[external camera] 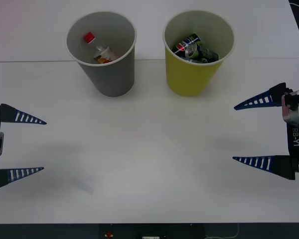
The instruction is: Put the can into the green bin and the plastic bottle into the gray bin
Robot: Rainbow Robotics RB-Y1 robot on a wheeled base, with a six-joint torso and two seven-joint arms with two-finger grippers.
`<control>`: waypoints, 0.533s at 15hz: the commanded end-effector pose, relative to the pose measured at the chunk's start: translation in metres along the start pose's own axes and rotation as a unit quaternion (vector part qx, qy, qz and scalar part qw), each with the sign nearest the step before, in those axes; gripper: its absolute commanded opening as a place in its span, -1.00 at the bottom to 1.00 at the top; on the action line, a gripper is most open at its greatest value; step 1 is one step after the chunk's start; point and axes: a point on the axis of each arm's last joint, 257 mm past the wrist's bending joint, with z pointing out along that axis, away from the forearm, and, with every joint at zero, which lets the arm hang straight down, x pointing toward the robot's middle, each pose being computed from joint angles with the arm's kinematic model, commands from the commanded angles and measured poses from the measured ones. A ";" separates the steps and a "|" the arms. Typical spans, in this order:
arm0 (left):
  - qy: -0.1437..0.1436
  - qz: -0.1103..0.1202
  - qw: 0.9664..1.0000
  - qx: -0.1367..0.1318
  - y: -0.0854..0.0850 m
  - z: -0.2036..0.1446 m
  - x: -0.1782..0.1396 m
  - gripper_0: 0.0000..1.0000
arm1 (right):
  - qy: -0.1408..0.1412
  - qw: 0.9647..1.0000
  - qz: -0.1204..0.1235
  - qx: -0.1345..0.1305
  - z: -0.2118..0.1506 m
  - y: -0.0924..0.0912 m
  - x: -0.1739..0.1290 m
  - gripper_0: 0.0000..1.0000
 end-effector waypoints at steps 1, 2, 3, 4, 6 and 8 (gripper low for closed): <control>0.000 0.000 1.000 0.000 0.000 0.000 0.000 1.00 | 0.001 1.000 -0.004 0.007 -0.001 0.010 0.017 1.00; 0.000 0.000 1.000 0.000 0.000 0.000 0.000 1.00 | 0.001 1.000 -0.004 0.011 -0.001 0.012 0.021 1.00; 0.000 0.000 1.000 0.000 0.000 0.000 0.000 1.00 | 0.001 1.000 0.001 0.016 -0.002 0.013 0.026 1.00; 0.000 0.000 1.000 0.000 0.000 0.000 0.000 1.00 | 0.001 1.000 0.011 0.019 -0.002 0.016 0.031 1.00; 0.000 0.000 1.000 0.000 0.000 0.000 0.000 1.00 | 0.006 1.000 0.011 0.022 -0.001 0.016 0.035 1.00; 0.000 0.000 1.000 0.000 0.000 0.000 0.000 1.00 | 0.008 1.000 0.010 0.023 -0.002 0.016 0.036 1.00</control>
